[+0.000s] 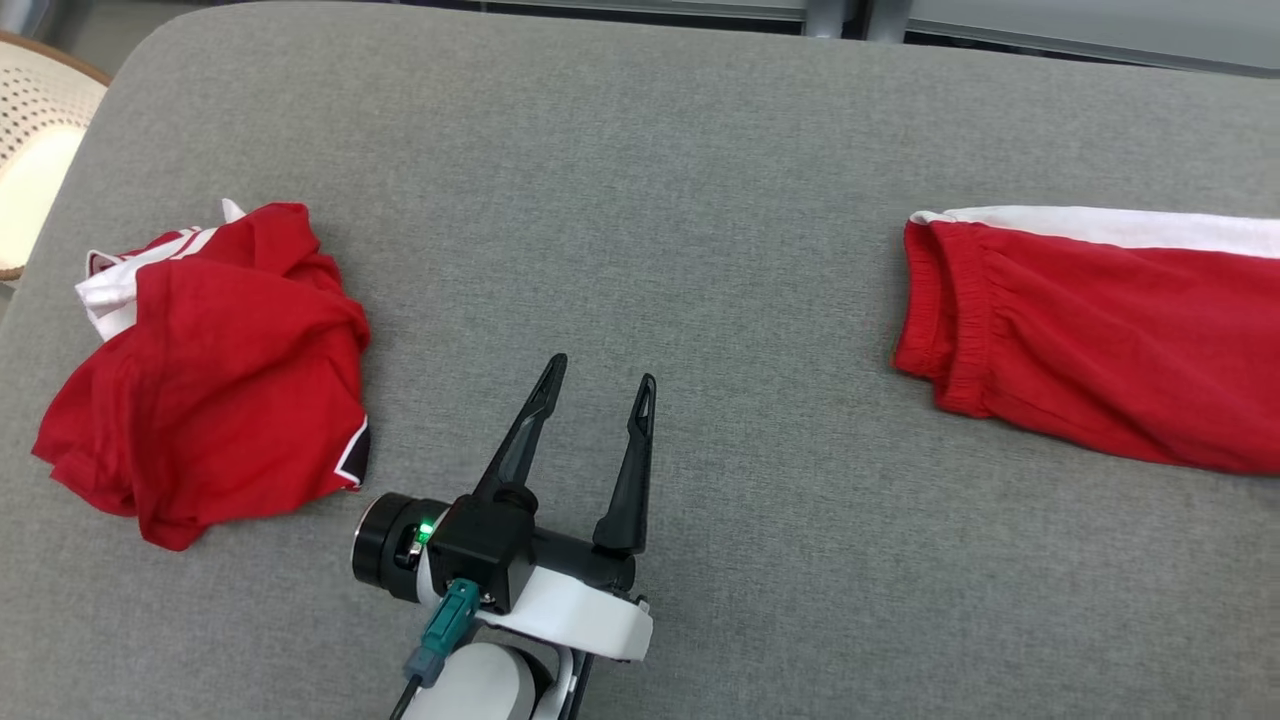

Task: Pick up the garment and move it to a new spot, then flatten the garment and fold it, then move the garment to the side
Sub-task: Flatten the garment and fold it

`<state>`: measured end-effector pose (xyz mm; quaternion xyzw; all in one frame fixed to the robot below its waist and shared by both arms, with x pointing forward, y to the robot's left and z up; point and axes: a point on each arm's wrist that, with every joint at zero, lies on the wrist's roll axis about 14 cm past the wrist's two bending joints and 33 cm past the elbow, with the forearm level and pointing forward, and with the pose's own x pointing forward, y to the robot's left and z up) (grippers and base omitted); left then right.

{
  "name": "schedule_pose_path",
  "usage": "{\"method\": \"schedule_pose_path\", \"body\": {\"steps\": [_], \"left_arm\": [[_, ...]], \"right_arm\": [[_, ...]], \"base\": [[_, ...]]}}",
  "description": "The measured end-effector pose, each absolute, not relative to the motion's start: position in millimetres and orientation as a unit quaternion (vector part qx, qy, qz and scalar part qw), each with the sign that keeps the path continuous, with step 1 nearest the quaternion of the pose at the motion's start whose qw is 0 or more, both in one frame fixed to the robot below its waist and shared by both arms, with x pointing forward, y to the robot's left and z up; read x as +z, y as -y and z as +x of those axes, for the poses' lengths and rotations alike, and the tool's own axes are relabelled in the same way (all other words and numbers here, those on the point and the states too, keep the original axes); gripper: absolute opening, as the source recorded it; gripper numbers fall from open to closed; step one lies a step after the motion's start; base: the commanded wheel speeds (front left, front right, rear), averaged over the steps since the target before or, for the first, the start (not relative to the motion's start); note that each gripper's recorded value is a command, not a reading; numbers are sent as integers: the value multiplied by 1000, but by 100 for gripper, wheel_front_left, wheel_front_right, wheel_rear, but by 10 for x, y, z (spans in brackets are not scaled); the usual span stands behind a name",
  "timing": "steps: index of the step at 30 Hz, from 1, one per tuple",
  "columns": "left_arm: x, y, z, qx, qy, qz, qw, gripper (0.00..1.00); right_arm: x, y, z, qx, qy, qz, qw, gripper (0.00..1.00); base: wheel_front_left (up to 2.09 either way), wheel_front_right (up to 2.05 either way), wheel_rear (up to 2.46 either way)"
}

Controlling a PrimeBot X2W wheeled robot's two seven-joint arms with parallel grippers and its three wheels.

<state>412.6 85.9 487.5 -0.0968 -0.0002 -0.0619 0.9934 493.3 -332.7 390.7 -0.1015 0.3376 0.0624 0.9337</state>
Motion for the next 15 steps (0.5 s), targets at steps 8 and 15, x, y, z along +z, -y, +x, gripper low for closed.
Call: {"method": "schedule_pose_path", "body": {"steps": [8,15], "left_arm": [[4917,-661,4106,-99,4,-102,990,100],[5007,-634,4001,-107,14,-100,989,100]], "right_arm": [[4305,3166,5040,104,-278,-177,938,0],[4515,2586,5118,172,-239,-198,935,0]], "base": [[0,0,0],[0,0,0]]}}
